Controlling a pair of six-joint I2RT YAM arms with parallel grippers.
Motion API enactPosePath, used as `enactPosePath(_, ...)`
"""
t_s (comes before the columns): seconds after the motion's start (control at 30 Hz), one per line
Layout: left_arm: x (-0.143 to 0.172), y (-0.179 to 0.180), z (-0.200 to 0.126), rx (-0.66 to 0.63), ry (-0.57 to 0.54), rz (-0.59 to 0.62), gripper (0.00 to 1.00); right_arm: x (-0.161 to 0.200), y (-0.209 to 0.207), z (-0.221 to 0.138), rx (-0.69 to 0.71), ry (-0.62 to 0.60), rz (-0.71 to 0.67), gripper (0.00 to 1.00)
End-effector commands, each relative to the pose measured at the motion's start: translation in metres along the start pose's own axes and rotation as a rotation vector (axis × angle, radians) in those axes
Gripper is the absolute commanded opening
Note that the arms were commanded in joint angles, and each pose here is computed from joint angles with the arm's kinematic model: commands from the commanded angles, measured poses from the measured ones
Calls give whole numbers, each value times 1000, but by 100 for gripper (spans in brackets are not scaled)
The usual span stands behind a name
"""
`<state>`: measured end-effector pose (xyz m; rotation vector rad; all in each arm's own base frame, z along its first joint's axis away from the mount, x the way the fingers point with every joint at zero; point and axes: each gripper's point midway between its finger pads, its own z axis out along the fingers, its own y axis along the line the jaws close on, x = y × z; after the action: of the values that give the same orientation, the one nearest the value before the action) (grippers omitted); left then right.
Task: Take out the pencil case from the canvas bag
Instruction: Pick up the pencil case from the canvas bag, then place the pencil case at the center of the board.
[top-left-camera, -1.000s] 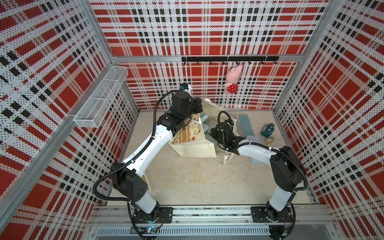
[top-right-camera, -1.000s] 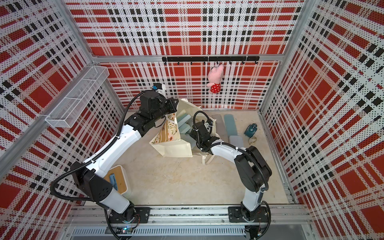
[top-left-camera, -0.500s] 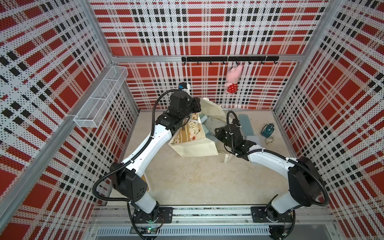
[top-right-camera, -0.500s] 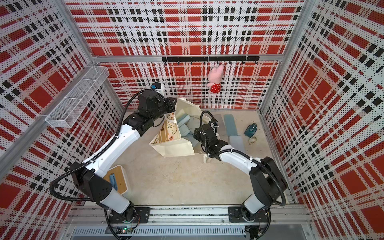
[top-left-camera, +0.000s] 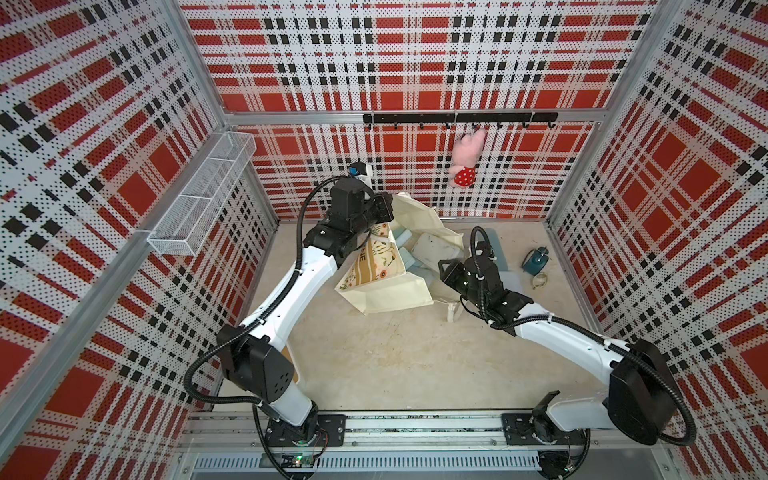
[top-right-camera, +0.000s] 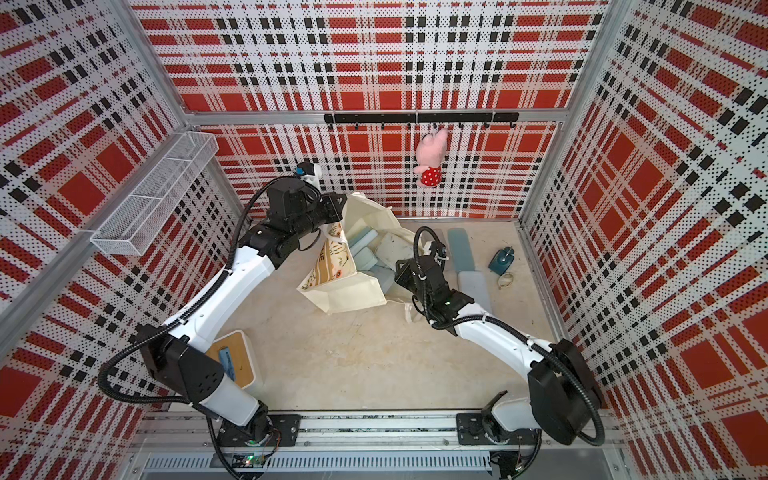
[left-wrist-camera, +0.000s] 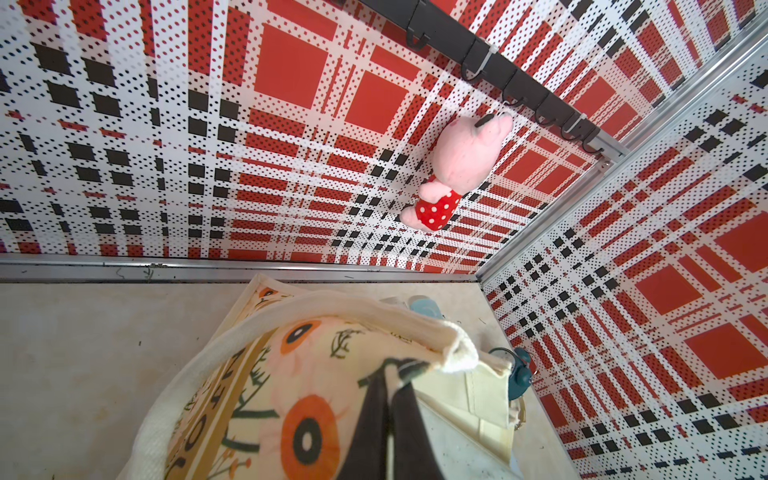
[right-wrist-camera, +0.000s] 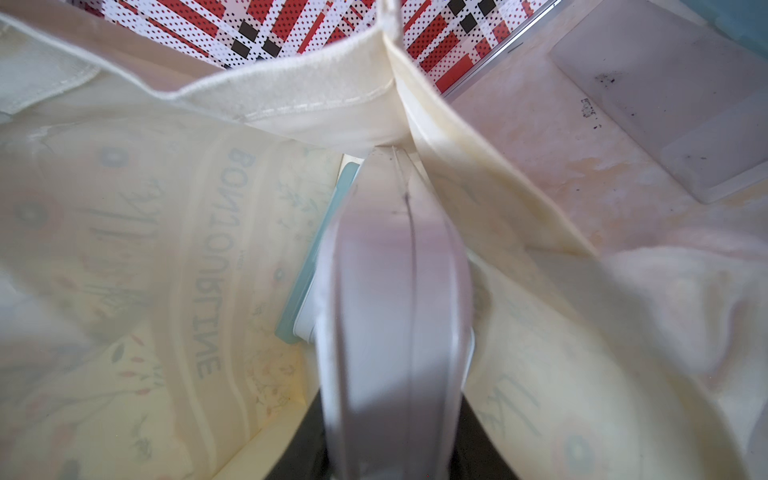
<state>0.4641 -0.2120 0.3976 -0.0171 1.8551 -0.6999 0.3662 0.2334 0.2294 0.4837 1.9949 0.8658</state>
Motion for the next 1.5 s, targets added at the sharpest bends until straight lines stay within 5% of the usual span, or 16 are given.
enactPosePath(0.0, -74, -30, -28, 110, -206, 56, 0, -16, 29, -22, -109, -37, -18, 17)
enactPosePath(0.6, -119, 1, -21, 58, -227, 100, 0, -51, 75, -104, -324, -154, -274, 16)
enactPosePath(0.93, -152, 70, -45, -69, -275, 77, 0, -57, 50, -122, -230, -185, -282, 14)
enactPosePath(1.13, -157, 82, -53, -89, -281, 77, 0, -55, 32, -127, -179, -181, -294, 14)
enactPosePath(1.47, -153, 75, -51, -65, -275, 70, 0, -50, -41, -120, 137, -186, -301, 14)
